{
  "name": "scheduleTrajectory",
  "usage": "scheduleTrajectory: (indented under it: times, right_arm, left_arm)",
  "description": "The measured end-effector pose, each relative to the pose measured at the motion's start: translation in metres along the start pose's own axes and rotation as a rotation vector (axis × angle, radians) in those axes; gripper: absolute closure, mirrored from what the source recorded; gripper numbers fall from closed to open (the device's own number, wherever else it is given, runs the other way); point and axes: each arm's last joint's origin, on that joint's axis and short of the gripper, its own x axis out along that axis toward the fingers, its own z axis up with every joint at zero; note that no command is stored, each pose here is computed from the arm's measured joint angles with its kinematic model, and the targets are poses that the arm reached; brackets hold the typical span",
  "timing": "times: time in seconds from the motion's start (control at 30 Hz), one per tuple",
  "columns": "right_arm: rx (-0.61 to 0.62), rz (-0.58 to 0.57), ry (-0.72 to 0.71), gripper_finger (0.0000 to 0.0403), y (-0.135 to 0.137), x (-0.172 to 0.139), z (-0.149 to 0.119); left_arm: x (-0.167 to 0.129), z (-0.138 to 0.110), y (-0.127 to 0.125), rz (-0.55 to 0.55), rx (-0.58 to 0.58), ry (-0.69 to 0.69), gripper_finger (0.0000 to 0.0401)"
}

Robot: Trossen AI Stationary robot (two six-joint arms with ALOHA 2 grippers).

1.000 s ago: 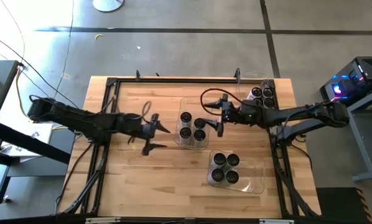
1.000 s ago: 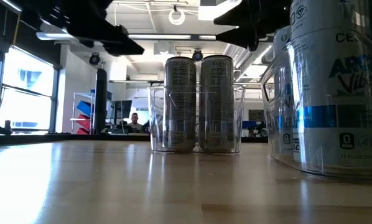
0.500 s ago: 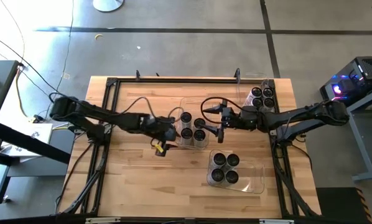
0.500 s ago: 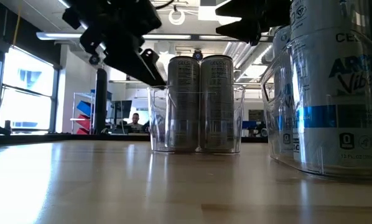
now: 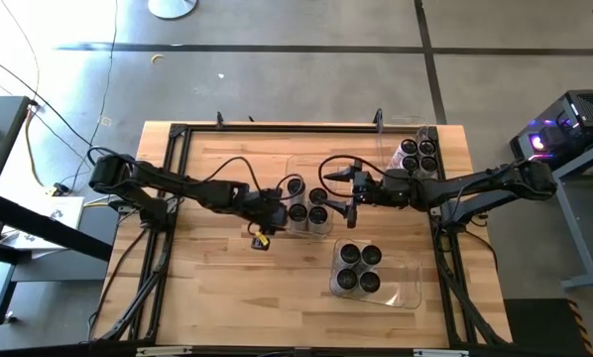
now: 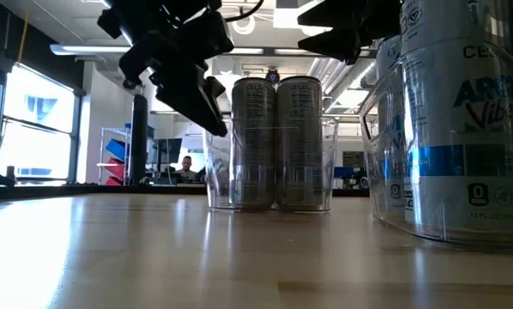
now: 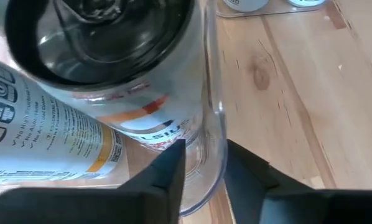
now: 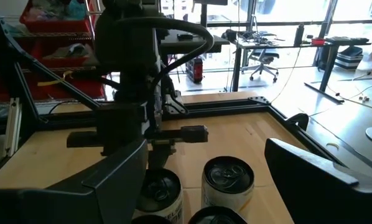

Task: Sort soda cans
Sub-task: Move the transparent bin to the top left of the table

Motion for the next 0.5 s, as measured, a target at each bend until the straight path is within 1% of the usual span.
scheduleTrajectory:
  times: [0.13,0.27,0.33,0.5]
  right_arm:
    - [-0.001,0.0,0.004,0.0084,0.0,0.0,0.0]
    - [-0.002,0.0,0.011,0.0084,0.0,0.0,-0.001]
    - [-0.002,0.0,0.014,0.0084,0.0,0.0,-0.001]
    - [-0.002,0.0,0.015,0.0084,0.0,0.0,-0.002]
  left_arm:
    - [0.0,0.0,0.0,-0.005,-0.004,0.002,0.0356]
    - [0.0,-0.001,0.001,-0.007,-0.007,0.009,0.0391]
    - [-0.001,-0.003,0.003,-0.001,-0.008,0.022,0.0396]
    - [-0.002,-0.007,0.013,0.016,-0.015,0.053,0.0393]
